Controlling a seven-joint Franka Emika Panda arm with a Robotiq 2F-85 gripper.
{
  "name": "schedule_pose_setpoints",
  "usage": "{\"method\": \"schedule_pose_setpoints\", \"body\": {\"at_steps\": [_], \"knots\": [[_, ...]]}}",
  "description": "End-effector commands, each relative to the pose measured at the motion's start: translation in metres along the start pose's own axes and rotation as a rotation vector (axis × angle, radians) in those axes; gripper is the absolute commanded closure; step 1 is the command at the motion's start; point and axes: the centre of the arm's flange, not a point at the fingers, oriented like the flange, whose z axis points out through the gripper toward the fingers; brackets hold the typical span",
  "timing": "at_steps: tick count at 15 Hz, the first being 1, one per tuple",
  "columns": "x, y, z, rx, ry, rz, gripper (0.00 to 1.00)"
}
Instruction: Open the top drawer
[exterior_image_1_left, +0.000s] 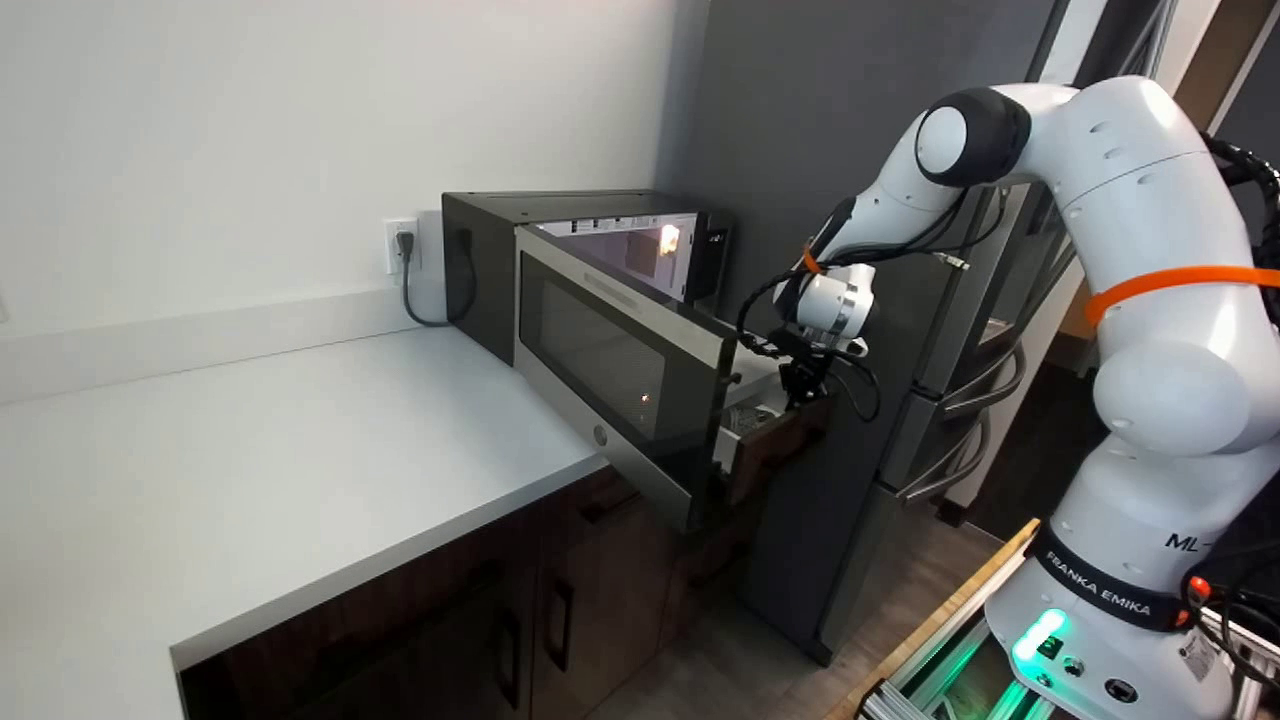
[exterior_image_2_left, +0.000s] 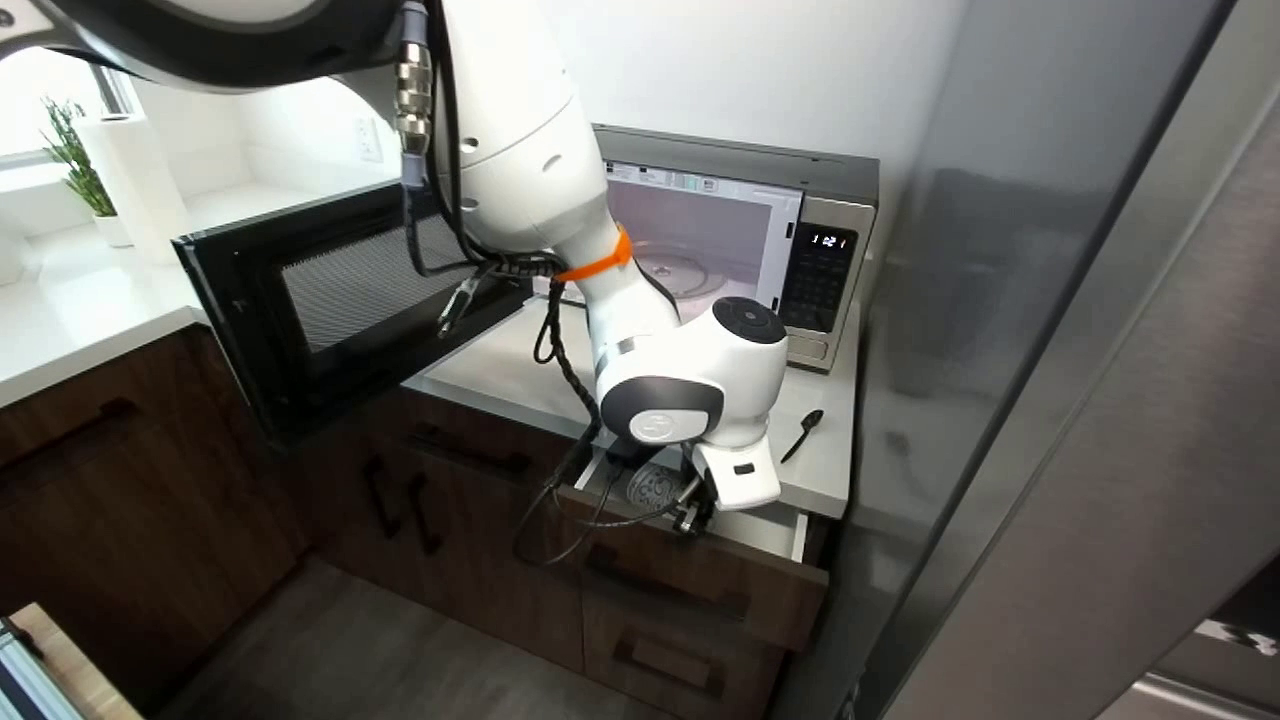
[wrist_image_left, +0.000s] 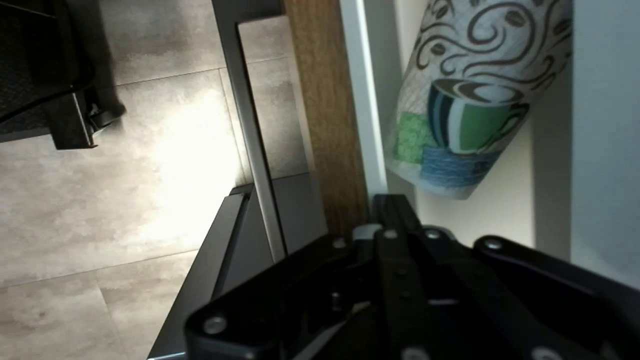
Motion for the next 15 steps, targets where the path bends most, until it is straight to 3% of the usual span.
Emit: {"method": "schedule_pose_setpoints", "body": {"at_steps": [1, 11, 13, 15], "knots": [[-0.007, 0.030, -0.006, -0.106, 0.060, -0.003, 1.00], [-0.015, 0.086, -0.016, -0.292, 0.181, -0.096, 1.00], [-0.016, 0.091, -0.019, -0.303, 0.199, -0.121, 1.00], [-0.020, 0.086, -0.026, -0.245, 0.209, -0.164, 1.00]]}}
